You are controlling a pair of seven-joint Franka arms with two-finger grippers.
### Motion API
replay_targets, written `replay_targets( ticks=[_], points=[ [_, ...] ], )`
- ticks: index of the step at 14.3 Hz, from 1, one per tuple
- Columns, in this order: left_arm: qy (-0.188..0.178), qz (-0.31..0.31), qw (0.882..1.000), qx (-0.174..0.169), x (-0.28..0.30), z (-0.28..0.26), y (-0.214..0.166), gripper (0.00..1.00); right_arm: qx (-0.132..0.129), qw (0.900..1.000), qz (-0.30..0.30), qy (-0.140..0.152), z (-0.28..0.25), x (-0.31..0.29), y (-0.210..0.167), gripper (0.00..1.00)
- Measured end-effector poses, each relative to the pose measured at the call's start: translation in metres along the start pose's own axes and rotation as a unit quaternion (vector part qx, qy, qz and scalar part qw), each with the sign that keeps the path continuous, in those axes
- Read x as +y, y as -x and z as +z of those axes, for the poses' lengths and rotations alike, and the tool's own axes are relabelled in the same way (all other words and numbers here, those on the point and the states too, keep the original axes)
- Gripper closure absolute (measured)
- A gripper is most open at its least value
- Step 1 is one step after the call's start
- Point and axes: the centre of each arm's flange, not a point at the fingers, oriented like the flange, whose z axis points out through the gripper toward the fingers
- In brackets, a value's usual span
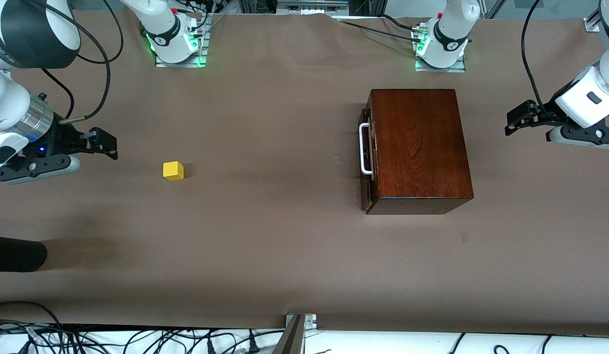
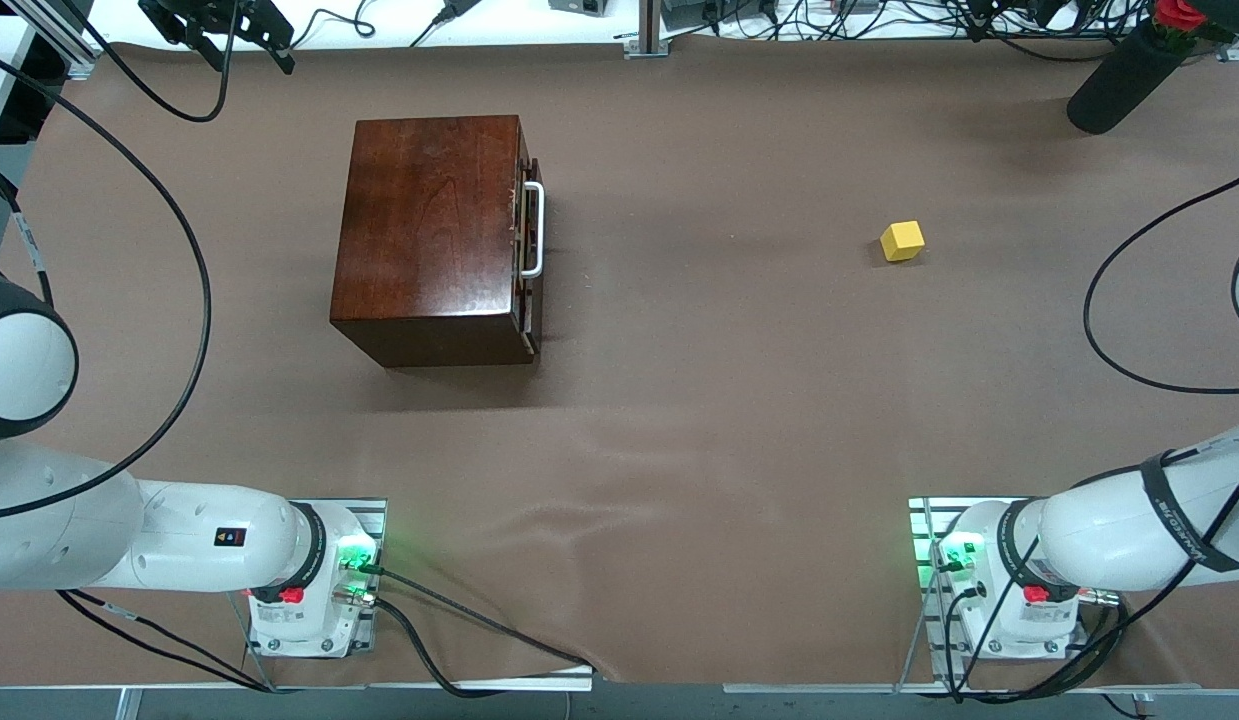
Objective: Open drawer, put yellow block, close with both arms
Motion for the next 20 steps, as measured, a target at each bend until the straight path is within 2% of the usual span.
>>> replay_targets(
  ticks=[10,15,20],
  points=[
    [0.0,-0.001,1.0,-0.001,0.0,0.0,0.0,0.0,-0.003,1.0,-0.008,0.0,0.001,0.0,0.0,0.0],
    [0.003,0.0,0.999,-0.042,0.001,0.013,0.008,0.0,-0.003,1.0,-0.016,0.0,0.001,0.0,0.0,0.0],
    [0.002,0.023,0.999,-0.046,0.026,0.015,0.007,0.0,-0.003,1.0,-0.017,0.0,0.001,0.001,0.0,0.0]
  ],
)
